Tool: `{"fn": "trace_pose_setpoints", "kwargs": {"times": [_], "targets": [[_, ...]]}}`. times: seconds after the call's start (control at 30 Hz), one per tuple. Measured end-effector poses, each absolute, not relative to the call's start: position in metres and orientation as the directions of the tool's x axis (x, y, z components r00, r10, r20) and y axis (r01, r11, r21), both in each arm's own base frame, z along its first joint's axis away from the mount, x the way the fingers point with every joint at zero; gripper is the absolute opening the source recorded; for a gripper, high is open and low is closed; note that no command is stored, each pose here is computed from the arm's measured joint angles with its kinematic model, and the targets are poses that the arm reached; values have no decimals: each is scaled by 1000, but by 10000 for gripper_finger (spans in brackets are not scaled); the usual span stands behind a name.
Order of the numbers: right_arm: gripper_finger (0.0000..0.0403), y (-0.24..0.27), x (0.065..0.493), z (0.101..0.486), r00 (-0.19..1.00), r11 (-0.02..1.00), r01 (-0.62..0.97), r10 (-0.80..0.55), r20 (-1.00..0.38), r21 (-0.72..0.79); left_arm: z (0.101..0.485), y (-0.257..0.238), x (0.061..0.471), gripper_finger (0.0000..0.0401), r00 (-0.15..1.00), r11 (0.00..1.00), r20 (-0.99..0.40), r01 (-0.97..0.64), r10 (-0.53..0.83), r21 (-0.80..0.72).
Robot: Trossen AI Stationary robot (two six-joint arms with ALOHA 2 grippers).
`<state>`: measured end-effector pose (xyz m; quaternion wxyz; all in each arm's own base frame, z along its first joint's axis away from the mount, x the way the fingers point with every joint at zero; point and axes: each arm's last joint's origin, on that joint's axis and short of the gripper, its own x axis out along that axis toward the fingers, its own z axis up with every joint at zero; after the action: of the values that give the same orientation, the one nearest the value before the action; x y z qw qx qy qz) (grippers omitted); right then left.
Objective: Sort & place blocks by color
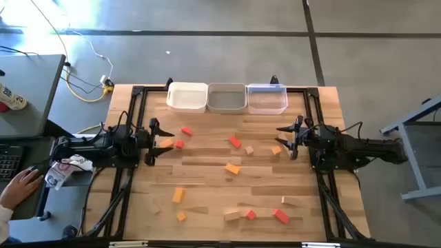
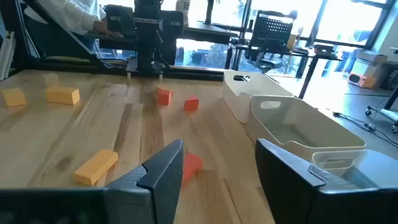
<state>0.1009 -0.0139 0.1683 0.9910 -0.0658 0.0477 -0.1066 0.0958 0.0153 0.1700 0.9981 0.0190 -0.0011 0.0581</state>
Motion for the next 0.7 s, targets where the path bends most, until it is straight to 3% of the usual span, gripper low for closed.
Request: {"fn": "trace_pose_setpoints", "kwargs": {"times": [0.7], "targets": [[188,-14,101,168,972,968,210,-222,-80,-141,170,15,96,246,993,993,5,-116,116,38]]}}
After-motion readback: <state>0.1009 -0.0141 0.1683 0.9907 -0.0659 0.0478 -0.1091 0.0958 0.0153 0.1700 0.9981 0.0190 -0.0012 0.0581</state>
